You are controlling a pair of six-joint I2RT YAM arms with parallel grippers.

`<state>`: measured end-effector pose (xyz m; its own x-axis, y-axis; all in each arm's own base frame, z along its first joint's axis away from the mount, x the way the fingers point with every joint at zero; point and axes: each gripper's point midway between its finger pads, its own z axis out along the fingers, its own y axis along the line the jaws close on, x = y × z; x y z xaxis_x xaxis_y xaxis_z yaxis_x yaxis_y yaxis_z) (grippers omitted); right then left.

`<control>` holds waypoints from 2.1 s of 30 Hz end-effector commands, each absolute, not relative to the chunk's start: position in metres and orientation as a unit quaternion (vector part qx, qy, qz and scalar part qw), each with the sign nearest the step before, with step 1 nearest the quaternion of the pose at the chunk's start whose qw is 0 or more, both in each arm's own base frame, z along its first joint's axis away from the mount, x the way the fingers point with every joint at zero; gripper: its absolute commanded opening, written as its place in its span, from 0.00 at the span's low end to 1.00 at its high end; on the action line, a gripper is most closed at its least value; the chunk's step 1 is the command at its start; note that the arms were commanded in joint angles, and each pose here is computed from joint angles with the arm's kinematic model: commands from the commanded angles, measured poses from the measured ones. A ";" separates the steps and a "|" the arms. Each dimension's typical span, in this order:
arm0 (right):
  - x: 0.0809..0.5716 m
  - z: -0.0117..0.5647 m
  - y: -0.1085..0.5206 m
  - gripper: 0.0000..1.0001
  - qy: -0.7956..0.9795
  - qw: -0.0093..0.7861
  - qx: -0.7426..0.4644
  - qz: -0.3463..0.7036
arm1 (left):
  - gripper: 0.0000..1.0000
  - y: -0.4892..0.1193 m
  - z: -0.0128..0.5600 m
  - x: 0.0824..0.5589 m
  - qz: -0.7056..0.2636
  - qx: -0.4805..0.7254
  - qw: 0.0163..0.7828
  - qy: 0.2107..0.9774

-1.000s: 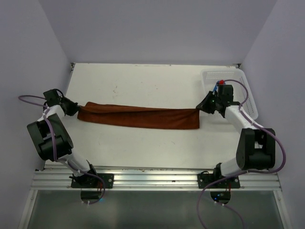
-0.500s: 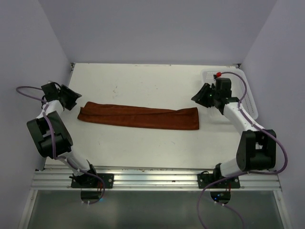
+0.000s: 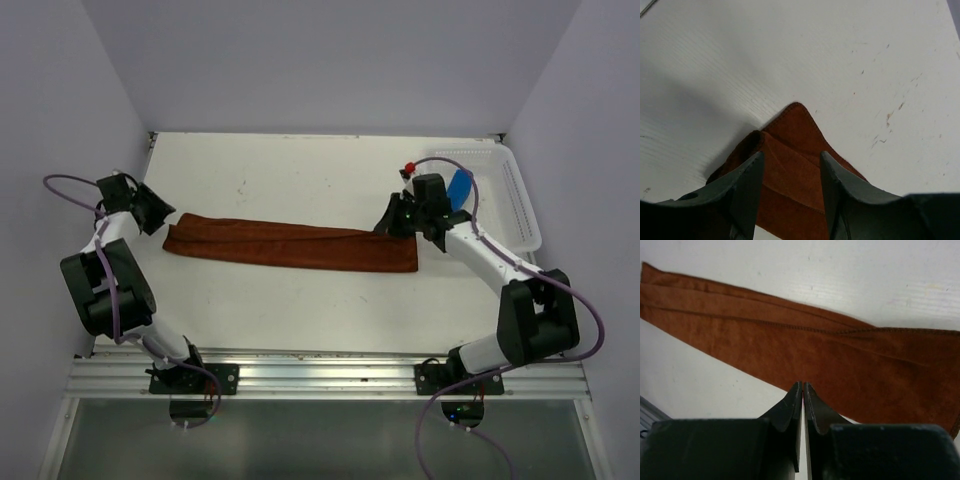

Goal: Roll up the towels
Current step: Fold the towel

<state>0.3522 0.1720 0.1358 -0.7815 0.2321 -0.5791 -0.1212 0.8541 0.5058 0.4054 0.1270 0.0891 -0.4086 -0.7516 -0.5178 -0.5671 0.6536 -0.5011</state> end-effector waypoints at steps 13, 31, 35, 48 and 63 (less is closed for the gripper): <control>0.334 0.041 0.151 0.00 0.949 0.261 0.004 0.174 | 0.35 0.115 0.079 0.385 0.003 -0.316 0.335 0.888; 0.327 0.007 0.149 0.00 0.961 0.225 0.007 0.162 | 0.17 0.120 0.059 0.383 0.035 -0.313 0.311 0.897; 0.328 0.006 0.149 0.00 0.961 0.225 0.007 0.163 | 0.20 0.116 0.050 0.383 0.027 -0.314 0.299 0.901; 0.327 0.004 0.150 0.00 0.961 0.223 0.004 0.164 | 0.25 0.117 0.032 0.388 0.025 -0.318 0.284 0.904; 0.326 0.001 0.146 0.00 0.964 0.217 0.001 0.154 | 0.00 0.124 0.059 0.408 0.025 -0.329 0.307 0.893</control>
